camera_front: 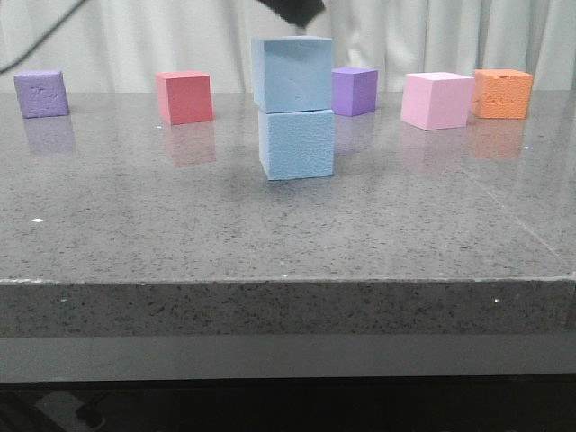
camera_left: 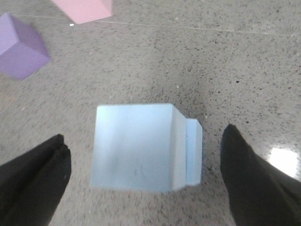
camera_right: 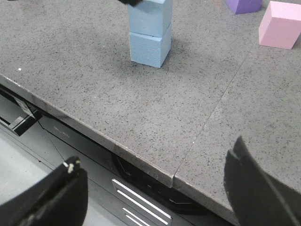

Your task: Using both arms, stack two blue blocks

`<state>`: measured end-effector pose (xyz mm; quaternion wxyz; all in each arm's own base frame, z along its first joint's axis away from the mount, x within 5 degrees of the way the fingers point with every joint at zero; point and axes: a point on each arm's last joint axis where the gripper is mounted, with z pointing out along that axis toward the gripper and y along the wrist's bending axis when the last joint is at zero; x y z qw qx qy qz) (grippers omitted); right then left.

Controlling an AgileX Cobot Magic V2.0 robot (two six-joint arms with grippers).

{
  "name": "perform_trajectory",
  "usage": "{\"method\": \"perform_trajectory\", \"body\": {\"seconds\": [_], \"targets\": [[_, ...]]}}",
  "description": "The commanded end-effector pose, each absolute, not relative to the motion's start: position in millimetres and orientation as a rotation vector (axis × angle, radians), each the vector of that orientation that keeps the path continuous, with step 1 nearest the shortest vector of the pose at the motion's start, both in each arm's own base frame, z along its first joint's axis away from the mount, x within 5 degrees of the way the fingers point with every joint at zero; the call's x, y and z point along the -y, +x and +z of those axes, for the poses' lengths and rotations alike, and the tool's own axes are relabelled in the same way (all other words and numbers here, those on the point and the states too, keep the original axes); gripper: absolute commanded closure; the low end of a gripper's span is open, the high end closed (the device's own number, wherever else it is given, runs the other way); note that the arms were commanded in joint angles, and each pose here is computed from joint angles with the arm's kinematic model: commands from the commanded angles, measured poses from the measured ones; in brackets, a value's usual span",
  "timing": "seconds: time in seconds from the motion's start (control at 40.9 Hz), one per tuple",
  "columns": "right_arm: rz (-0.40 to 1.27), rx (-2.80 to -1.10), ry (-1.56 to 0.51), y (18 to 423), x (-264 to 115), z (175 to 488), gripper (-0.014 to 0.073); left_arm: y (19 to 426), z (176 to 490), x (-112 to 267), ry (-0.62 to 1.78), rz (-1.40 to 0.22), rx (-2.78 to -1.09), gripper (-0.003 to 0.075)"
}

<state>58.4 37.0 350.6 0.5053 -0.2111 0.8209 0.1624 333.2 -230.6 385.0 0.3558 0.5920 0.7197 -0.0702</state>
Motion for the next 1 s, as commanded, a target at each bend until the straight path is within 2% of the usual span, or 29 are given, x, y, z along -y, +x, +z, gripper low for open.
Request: {"method": "perform_trajectory", "body": {"seconds": [0.0,0.196,0.489,0.685,0.978], "targets": [[0.409,-1.896,-0.495,60.0,-38.2,362.8,-0.0006,309.5,430.8,214.4,1.397,-0.159,-1.837,0.0094],[0.409,-1.896,-0.495,60.0,-38.2,362.8,-0.0006,292.5,441.6,192.7,1.267,-0.113,-2.04,0.0095],[0.409,-1.896,-0.495,60.0,-38.2,362.8,-0.0006,282.5,456.0,159.3,0.8,-0.106,-2.291,0.0103],[0.409,-1.896,-0.495,60.0,-38.2,362.8,-0.0006,263.8,451.1,135.0,0.707,-0.109,-2.31,0.0103],[0.409,-1.896,-0.495,60.0,-38.2,362.8,-0.0006,201.4,428.6,103.8,0.636,-0.175,-2.177,0.0103]]}}
